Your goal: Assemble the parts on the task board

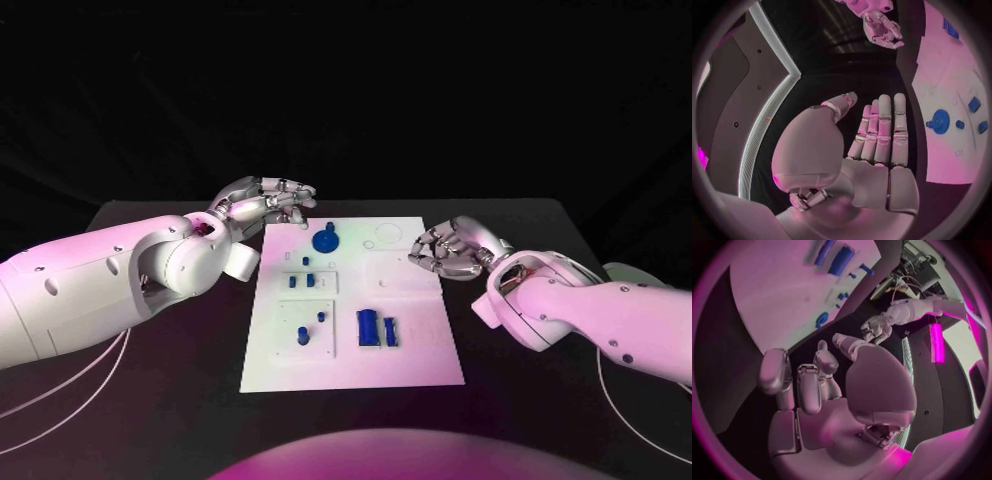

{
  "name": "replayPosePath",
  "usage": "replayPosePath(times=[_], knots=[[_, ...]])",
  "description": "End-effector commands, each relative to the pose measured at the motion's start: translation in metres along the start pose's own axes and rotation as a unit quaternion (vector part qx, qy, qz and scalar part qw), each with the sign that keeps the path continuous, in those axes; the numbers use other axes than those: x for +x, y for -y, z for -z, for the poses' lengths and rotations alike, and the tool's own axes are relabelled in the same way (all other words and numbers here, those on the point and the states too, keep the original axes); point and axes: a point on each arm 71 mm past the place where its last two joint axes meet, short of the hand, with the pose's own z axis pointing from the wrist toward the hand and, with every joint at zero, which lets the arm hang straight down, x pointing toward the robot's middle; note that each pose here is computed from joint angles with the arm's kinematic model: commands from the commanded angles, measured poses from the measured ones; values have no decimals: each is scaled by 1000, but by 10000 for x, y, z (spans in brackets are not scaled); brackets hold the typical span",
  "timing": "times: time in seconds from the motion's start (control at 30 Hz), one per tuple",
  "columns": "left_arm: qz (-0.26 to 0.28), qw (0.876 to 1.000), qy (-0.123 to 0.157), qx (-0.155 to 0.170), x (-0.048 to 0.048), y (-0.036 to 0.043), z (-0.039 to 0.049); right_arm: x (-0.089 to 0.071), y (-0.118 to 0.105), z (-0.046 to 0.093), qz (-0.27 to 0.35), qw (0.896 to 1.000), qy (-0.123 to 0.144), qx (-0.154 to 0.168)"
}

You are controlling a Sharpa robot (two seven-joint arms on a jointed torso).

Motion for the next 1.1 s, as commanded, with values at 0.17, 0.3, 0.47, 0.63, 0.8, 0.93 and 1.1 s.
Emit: replayPosePath(times=[0.17, 0.3, 0.47, 0.63, 0.8, 0.93, 1.1], knots=[[30, 992, 114, 54, -242, -42, -97, -238, 165, -435, -201, 978, 47, -11], [32, 987, 146, 65, -324, -112, -176, -297, 215, -623, -228, 972, 49, -24], [20, 979, 188, 75, -407, -189, -249, -305, 235, -816, -254, 965, 47, -38], [17, 985, 162, 50, -376, -238, -276, -310, 262, -852, -209, 976, 68, -10], [14, 984, 169, 51, -292, -247, -250, -259, 203, -796, -232, 969, 79, -14], [9, 982, 180, 53, -159, -256, -204, -188, 110, -703, -267, 959, 96, -19], [-3, 978, 201, 57, 102, -255, -91, -81, -70, -509, -325, 937, 126, -19]])
